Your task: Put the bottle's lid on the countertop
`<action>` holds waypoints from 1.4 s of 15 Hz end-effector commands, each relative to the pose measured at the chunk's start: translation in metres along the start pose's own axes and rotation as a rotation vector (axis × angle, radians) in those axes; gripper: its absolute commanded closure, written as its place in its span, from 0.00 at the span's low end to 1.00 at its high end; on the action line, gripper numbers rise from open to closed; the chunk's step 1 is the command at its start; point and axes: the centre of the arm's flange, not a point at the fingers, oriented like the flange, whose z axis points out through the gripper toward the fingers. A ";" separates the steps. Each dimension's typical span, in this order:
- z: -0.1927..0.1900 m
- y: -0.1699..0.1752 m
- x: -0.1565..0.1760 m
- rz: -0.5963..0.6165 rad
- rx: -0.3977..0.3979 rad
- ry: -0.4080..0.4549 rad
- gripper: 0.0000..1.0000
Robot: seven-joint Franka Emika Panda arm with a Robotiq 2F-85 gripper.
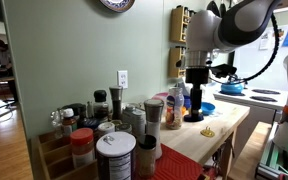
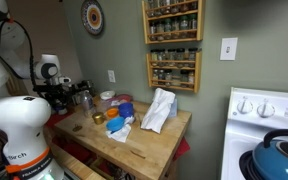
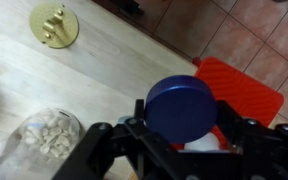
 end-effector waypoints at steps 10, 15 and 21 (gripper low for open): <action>0.093 0.019 0.017 0.119 -0.112 0.094 0.54; 0.072 0.024 0.015 0.145 -0.117 0.103 0.00; 0.011 0.017 -0.002 -0.092 -0.081 0.045 0.00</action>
